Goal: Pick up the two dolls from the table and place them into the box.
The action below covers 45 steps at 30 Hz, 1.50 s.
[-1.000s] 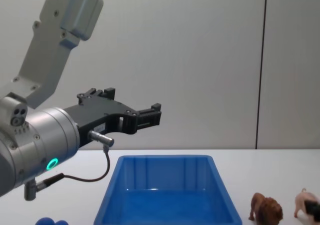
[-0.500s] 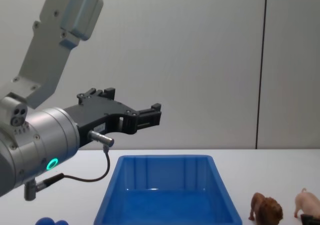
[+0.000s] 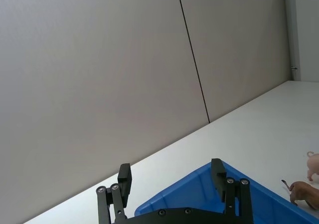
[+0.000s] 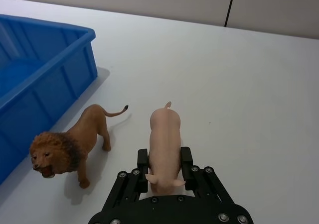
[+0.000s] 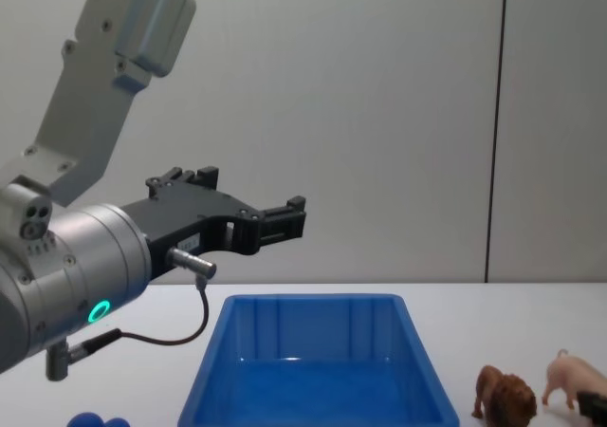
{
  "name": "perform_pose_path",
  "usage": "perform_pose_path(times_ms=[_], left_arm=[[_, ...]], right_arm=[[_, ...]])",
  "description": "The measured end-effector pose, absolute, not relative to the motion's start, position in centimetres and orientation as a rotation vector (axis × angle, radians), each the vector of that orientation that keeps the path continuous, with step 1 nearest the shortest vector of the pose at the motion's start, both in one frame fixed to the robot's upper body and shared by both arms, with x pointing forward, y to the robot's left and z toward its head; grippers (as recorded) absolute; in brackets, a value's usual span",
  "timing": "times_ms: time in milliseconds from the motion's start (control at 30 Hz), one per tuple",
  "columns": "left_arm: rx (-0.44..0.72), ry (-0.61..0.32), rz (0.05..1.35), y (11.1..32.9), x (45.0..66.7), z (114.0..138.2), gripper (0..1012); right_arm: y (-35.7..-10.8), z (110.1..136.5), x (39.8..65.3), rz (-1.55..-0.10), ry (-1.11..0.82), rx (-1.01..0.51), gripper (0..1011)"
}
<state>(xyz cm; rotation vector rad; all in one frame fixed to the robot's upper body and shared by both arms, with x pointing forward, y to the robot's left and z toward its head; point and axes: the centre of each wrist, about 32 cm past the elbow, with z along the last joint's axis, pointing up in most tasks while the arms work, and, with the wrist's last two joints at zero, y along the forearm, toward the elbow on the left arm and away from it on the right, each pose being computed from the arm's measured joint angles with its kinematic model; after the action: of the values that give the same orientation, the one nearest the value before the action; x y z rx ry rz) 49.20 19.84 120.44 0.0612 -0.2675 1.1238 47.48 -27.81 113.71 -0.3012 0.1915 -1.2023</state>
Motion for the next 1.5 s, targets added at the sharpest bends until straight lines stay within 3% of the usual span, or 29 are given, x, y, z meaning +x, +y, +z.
perform_pose_path(times_ms=[700,1267,1400,1500], left_arm=[[0.061,-0.268,1.124,19.8,49.2,120.4,1003],[0.061,-0.268,1.124,19.8,49.2,120.4,1003],[0.061,-0.268,1.124,19.8,49.2,120.4,1003],[0.061,-0.268,1.124,19.8,49.2,120.4,1003]], right_arm=[[-26.3,118.2,49.3,-1.114,0.023,-0.181,362],[-22.1,121.1,52.3,-0.889,0.027,-0.157,366],[-20.8,121.2,52.9,-0.845,0.04,-0.168,449],[-20.2,121.2,53.2,-0.826,0.043,-0.173,576]])
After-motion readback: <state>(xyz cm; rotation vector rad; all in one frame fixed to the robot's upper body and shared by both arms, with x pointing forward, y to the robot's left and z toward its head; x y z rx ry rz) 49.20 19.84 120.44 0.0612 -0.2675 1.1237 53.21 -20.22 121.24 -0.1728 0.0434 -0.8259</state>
